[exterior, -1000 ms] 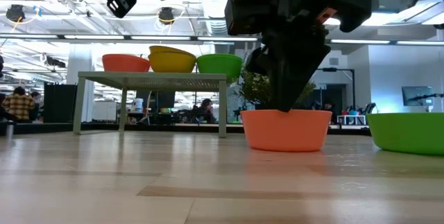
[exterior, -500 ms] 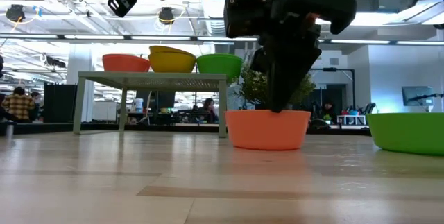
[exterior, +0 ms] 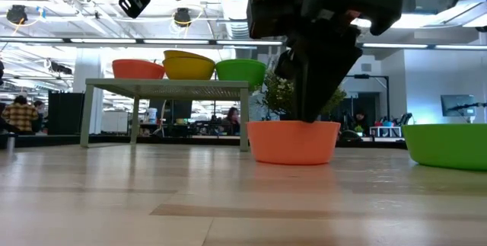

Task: Pick & Place Mini bowls
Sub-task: Stack the orange bowl on top of the stacked orange bowl on the shelf

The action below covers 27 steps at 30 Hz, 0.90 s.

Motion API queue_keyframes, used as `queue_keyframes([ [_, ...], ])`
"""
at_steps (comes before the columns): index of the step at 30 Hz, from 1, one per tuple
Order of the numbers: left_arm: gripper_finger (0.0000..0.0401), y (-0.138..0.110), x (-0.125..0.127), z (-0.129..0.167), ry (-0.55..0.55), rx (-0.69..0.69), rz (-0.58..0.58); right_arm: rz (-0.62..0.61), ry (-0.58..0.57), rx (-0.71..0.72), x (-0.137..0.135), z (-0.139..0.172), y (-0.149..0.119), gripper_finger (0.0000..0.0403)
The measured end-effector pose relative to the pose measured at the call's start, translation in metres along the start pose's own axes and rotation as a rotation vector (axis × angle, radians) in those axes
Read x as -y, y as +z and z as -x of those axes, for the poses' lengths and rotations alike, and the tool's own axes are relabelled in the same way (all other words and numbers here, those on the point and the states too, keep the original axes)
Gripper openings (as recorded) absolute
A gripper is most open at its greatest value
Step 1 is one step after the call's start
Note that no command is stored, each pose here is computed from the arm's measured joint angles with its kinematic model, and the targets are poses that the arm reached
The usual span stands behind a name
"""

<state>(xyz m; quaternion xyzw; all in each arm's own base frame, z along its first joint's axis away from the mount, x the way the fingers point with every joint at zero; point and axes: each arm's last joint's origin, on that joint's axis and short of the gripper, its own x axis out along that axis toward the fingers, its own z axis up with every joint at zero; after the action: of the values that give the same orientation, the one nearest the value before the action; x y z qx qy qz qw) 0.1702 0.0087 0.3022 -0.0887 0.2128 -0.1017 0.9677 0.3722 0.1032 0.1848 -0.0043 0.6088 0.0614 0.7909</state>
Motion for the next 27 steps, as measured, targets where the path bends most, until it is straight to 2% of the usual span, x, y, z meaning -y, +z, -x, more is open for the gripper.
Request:
queue_keyframes([
  [6, 0.0051, 0.000, 0.000, 0.000, 0.000, 0.002, -0.001, -0.009, -0.054, 0.011, 0.005, -0.002, 0.000, 0.0092],
  [16, 0.0051, 0.001, 0.000, 0.000, -0.001, 0.007, -0.004, -0.017, -0.073, -0.025, 0.010, -0.019, -0.015, 0.0088],
  [20, 0.0051, 0.001, 0.004, -0.001, -0.041, 0.005, -0.014, 0.019, -0.078, -0.016, 0.012, -0.019, -0.013, 0.0064],
  [24, 0.0051, 0.000, 0.014, -0.003, -0.103, -0.003, -0.037, 0.055, -0.081, -0.002, 0.014, -0.018, -0.012, 0.0015],
  [27, 0.0051, -0.002, 0.023, -0.006, -0.155, -0.020, -0.058, 0.088, -0.078, 0.024, 0.016, -0.018, -0.009, 0.0012],
])
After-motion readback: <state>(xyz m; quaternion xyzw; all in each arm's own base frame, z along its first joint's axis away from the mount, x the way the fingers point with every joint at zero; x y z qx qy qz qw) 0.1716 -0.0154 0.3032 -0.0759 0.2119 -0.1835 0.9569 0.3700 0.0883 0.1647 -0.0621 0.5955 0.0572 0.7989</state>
